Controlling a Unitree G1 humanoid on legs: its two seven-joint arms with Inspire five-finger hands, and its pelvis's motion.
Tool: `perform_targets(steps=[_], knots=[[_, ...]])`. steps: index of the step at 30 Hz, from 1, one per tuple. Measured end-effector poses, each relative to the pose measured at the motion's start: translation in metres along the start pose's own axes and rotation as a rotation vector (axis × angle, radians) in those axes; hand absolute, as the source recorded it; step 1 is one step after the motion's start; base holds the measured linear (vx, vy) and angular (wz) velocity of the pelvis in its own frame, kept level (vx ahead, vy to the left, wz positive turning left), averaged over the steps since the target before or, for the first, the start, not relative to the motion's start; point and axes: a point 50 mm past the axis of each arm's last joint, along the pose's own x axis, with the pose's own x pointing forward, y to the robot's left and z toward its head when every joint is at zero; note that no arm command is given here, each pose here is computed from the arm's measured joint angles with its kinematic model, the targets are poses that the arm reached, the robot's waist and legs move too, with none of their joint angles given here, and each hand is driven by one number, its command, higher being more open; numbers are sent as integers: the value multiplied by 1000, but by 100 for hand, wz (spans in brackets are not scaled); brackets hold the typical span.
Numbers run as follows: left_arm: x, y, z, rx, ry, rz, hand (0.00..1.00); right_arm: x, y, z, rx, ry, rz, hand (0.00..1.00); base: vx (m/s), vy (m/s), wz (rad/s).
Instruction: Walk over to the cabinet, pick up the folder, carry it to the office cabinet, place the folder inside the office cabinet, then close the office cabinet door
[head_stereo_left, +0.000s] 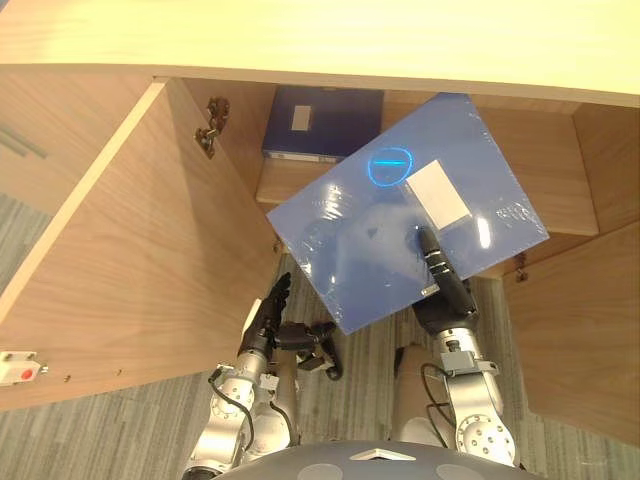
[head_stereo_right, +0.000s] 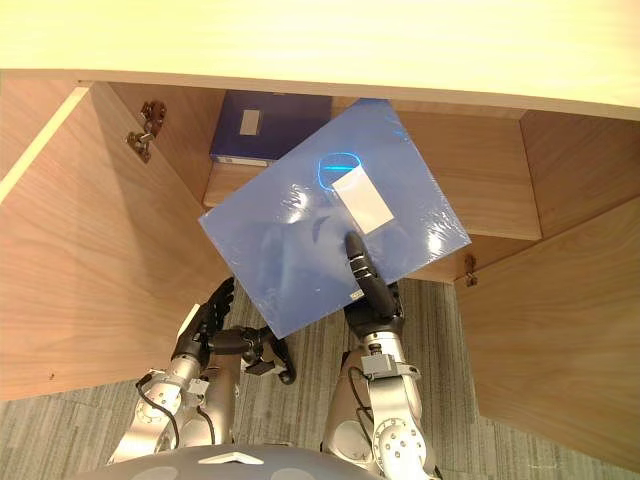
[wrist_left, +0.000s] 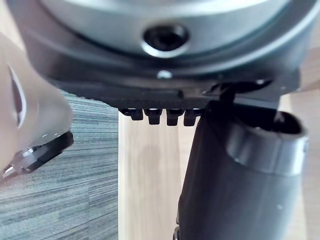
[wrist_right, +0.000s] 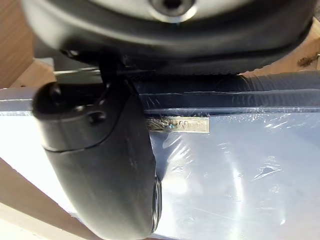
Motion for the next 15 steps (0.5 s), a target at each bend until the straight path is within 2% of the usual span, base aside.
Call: perform_targets(steps=[10, 15], knots=[[3, -2, 2, 39, -7, -11, 100, 8, 1, 9, 21, -64, -35, 0, 3, 30, 2], [4, -7, -3, 36, 20, -31, 100, 27, 1, 37, 250, -348, -115, 0, -33, 69, 0]])
